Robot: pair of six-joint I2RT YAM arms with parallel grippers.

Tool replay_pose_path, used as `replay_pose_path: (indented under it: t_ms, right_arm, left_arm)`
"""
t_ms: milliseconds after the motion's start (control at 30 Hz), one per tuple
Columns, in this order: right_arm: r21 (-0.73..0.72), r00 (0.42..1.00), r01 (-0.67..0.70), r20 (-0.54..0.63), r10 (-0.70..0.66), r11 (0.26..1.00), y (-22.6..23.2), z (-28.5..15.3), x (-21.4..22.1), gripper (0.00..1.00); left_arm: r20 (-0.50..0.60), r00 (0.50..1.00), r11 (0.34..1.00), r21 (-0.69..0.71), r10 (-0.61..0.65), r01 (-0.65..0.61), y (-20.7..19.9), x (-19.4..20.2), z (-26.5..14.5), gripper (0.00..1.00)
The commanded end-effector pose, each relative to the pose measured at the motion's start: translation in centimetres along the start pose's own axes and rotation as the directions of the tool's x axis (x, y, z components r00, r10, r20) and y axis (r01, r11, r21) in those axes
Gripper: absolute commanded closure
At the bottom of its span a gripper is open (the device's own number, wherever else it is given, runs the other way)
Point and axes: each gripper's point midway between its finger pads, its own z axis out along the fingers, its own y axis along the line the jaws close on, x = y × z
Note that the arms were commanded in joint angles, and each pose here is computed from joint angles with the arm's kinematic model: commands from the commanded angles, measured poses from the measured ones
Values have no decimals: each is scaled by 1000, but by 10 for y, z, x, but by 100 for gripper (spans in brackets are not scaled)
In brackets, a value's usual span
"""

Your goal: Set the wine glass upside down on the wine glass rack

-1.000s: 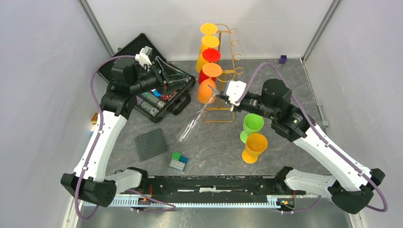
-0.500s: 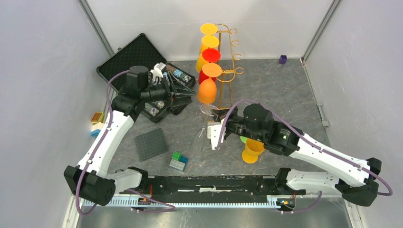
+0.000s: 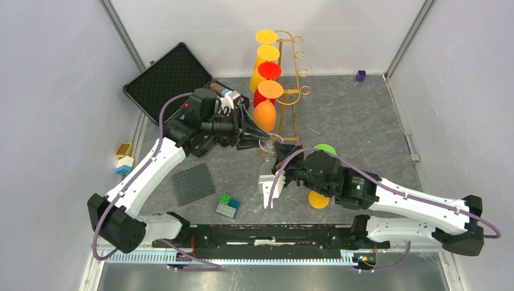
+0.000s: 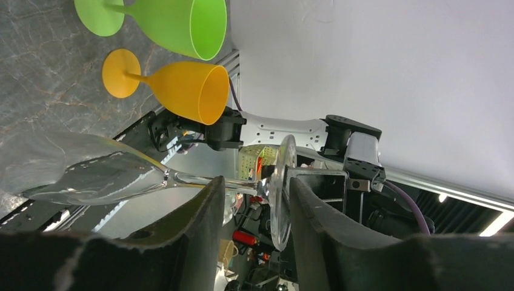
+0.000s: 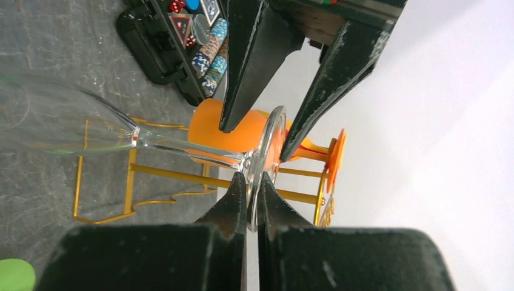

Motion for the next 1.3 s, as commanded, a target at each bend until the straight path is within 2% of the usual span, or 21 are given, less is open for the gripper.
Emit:
replay_pose_path:
  t_ms: [0, 100, 200, 467, 633, 667, 767, 933, 1133, 1267]
  right_arm:
    - [123, 998, 59, -25, -56, 991, -29, -9, -3, 100]
    - [129, 997, 75, -31, -72, 989, -29, -9, -4, 100]
    - [133, 997, 76, -39, -72, 988, -28, -8, -4, 100]
    - [133, 997, 71, -52, -64, 989, -27, -9, -3, 100]
    - [137, 997, 60, -57, -53, 989, -27, -10, -2, 98]
    - [135, 997, 59, -60, -51, 989, -26, -9, -2, 94]
    - [136, 997, 49, -64, -41, 989, -24, -10, -1, 69]
    - [137, 996, 13, -89, 0, 991, -20, -11, 6, 39]
    - [143, 993, -83, -77, 94, 986, -17, -15, 7, 22]
    - [142, 981, -188, -12, 192, 972, -20, -16, -3, 16]
  left_arm:
    - [-35, 999, 999, 46, 22, -21, -20, 8, 0, 54]
    - [-52, 998, 998, 52, 26, -23, -22, 12, 5, 59]
    - [-69, 997, 998, 56, 31, -27, -23, 16, 10, 68]
    - [-71, 997, 998, 56, 34, -30, -24, 17, 11, 98]
    - [-66, 997, 998, 54, 37, -34, -23, 16, 12, 98]
    - [-65, 997, 998, 55, 38, -34, -23, 16, 11, 98]
    - [-52, 997, 997, 60, 52, -49, -26, 15, 9, 98]
    - [-22, 997, 996, 55, 77, -75, -28, 13, 6, 98]
    - [54, 991, 992, -5, 127, -126, -23, 4, -1, 98]
    - [99, 978, 981, -78, 185, -178, -20, -3, -12, 98]
